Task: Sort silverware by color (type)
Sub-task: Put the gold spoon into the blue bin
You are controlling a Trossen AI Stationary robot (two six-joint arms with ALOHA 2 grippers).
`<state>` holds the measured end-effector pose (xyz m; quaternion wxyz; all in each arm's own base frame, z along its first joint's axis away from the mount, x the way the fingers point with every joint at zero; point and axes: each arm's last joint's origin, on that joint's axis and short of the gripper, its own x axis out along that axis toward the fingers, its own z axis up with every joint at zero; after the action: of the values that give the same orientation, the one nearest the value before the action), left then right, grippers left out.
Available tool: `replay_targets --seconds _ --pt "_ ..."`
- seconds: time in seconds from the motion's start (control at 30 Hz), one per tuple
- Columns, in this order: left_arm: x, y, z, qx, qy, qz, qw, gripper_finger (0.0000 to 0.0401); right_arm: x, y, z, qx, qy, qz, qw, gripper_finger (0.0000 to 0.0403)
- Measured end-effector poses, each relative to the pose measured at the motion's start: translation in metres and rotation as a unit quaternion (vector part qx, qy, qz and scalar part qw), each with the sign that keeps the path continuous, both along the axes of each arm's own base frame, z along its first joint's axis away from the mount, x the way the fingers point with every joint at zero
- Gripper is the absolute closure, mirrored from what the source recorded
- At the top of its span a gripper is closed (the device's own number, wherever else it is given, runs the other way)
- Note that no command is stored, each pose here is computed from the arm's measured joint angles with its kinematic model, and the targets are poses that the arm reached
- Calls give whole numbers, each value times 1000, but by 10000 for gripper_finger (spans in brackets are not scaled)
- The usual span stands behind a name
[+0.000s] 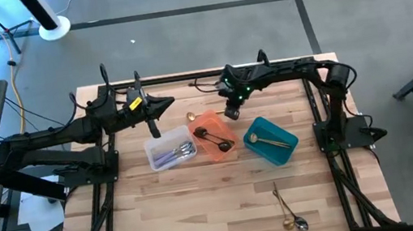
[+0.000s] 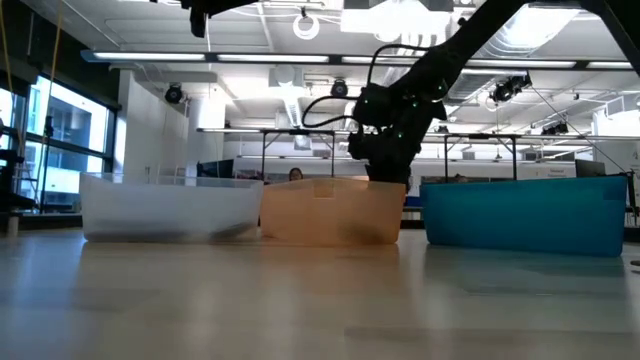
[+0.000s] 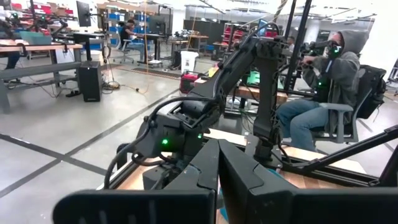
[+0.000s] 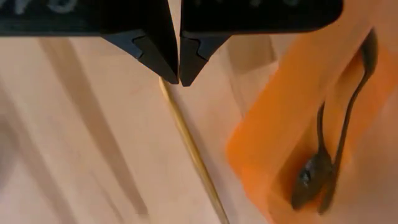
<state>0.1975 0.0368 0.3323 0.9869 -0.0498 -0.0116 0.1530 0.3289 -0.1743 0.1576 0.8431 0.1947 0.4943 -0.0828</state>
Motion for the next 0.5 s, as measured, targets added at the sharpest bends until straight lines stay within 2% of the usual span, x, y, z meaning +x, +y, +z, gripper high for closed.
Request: replay_targets --seconds 0.17,0.23,0.37,0.5 --pt "0 0 0 0 0 0 1000 401 8 0 2 -65 -40 75 994 403" --pt "0 0 0 0 0 0 1000 401 7 2 0 -75 -35 100 992 403" --pt "0 0 0 0 0 0 1000 401 8 1 0 -84 -39 108 990 403" --pt "0 2 0 0 0 6 1000 401 8 -5 -12 -80 -31 111 990 403"
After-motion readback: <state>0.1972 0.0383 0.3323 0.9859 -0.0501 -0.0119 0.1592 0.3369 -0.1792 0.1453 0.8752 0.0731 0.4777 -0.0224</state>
